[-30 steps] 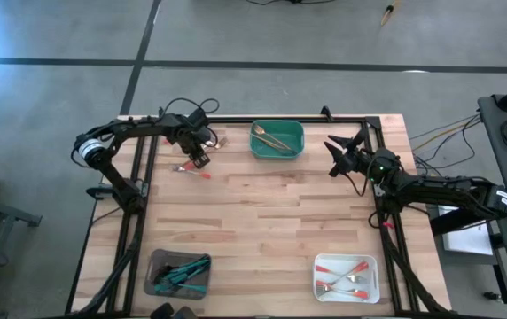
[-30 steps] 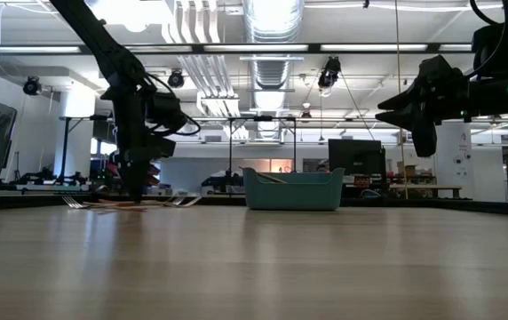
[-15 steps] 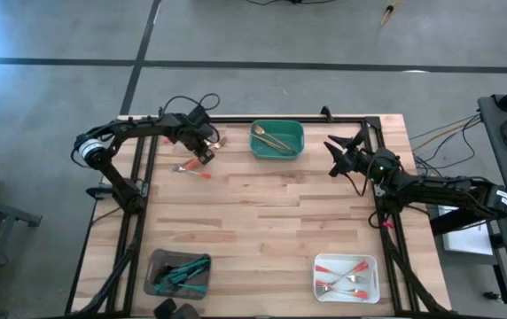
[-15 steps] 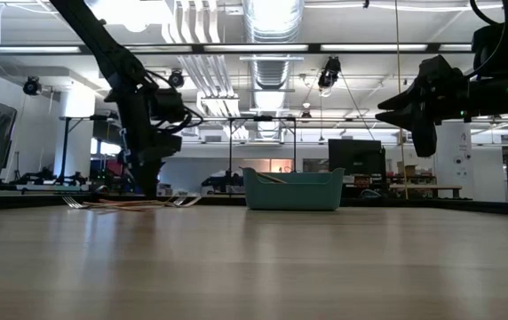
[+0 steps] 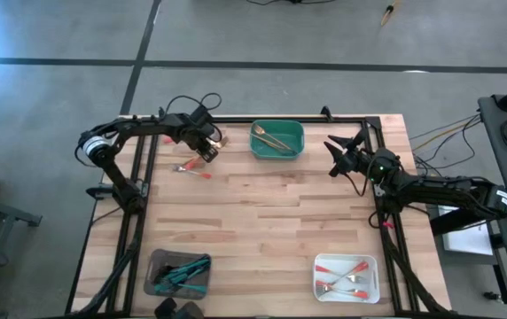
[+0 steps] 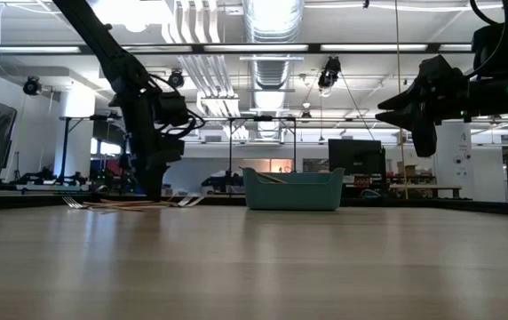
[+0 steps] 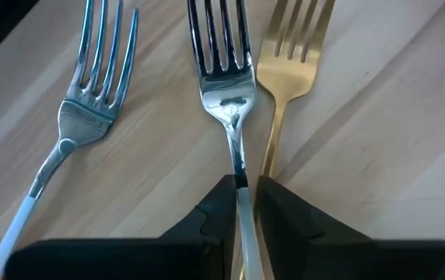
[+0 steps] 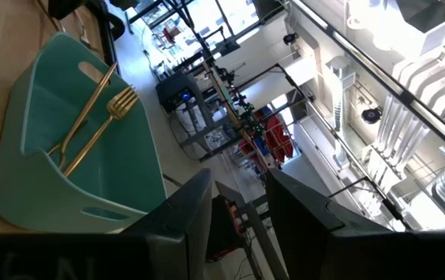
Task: Sort silverware by color (type)
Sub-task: Put the orange fork into the white bin
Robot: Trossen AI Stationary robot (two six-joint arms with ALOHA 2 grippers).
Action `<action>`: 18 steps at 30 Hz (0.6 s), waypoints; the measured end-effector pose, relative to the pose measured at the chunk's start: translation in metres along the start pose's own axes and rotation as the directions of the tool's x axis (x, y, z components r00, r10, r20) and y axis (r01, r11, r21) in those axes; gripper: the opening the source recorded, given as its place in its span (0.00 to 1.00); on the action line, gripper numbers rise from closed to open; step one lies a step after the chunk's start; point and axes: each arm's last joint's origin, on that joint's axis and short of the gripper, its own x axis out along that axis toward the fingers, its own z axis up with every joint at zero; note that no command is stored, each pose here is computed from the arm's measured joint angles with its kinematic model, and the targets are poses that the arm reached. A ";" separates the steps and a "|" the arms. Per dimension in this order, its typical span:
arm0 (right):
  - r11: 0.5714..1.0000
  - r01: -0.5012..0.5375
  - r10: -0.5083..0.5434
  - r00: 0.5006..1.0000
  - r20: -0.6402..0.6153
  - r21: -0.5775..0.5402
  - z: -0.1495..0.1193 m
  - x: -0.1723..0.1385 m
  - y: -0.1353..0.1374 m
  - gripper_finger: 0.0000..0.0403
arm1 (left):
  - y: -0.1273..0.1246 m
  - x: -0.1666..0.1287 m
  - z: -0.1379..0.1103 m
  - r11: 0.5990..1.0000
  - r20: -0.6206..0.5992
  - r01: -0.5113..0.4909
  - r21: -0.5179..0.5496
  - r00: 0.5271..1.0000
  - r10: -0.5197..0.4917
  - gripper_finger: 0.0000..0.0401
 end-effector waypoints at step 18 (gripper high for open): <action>1.000 0.000 0.000 1.000 0.000 0.000 0.000 0.000 0.000 0.29 | 0.001 -0.025 0.002 0.988 0.050 -0.013 -0.157 0.999 0.021 0.00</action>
